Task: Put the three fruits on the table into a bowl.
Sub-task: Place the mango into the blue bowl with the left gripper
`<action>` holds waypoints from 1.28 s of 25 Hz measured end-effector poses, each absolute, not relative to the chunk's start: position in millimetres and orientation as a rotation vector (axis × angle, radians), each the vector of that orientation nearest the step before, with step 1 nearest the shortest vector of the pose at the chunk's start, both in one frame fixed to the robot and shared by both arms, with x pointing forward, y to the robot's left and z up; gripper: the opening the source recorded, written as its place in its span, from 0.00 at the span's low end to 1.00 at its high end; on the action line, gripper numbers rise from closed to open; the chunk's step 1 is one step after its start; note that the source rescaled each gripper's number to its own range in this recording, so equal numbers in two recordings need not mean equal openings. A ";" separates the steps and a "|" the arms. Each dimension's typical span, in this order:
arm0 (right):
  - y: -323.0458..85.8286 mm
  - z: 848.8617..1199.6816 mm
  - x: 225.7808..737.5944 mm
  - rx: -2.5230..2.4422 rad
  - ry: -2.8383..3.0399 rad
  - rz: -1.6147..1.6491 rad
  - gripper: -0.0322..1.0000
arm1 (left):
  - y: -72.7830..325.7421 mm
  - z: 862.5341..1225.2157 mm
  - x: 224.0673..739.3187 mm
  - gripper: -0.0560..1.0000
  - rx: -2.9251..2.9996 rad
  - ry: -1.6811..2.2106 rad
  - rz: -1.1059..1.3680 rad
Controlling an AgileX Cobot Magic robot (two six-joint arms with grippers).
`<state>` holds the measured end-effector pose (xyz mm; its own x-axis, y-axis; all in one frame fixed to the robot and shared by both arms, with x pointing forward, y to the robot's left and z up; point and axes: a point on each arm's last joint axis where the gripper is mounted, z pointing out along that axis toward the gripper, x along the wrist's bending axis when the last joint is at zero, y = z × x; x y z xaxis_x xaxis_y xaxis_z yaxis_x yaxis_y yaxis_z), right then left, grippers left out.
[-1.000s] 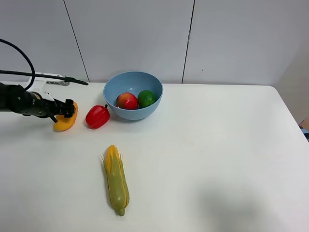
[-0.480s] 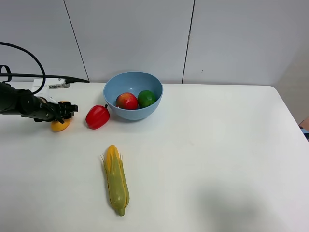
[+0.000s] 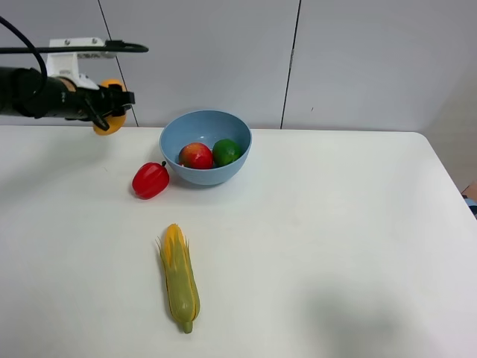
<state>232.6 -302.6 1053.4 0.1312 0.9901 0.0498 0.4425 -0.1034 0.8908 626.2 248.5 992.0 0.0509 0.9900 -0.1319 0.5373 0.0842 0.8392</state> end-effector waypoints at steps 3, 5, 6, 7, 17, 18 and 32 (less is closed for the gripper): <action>-302.6 1053.4 232.6 1.658 1.409 0.921 0.99 | 207.0 1015.6 630.2 0.09 1.596 1.474 0.698; -302.6 1053.4 232.6 1.658 1.409 0.921 0.99 | 165.9 1022.4 632.8 0.09 1.640 1.376 0.652; -302.6 1053.4 232.6 1.658 1.409 0.921 0.99 | 153.8 1019.9 634.3 0.09 1.658 1.355 0.635; -302.6 1053.4 232.6 1.658 1.409 0.921 0.99 | 144.9 1014.2 636.3 0.09 1.676 1.345 0.621; -302.6 1053.4 232.6 1.658 1.409 0.921 0.99 | 91.0 946.8 639.2 0.09 1.827 1.312 0.512; -302.6 1053.4 232.6 1.658 1.409 0.921 0.99 | 90.5 945.3 639.2 0.11 1.821 1.324 0.503; -302.6 1053.4 232.6 1.658 1.409 0.921 0.99 | 93.3 1007.1 636.2 0.98 1.598 1.250 0.554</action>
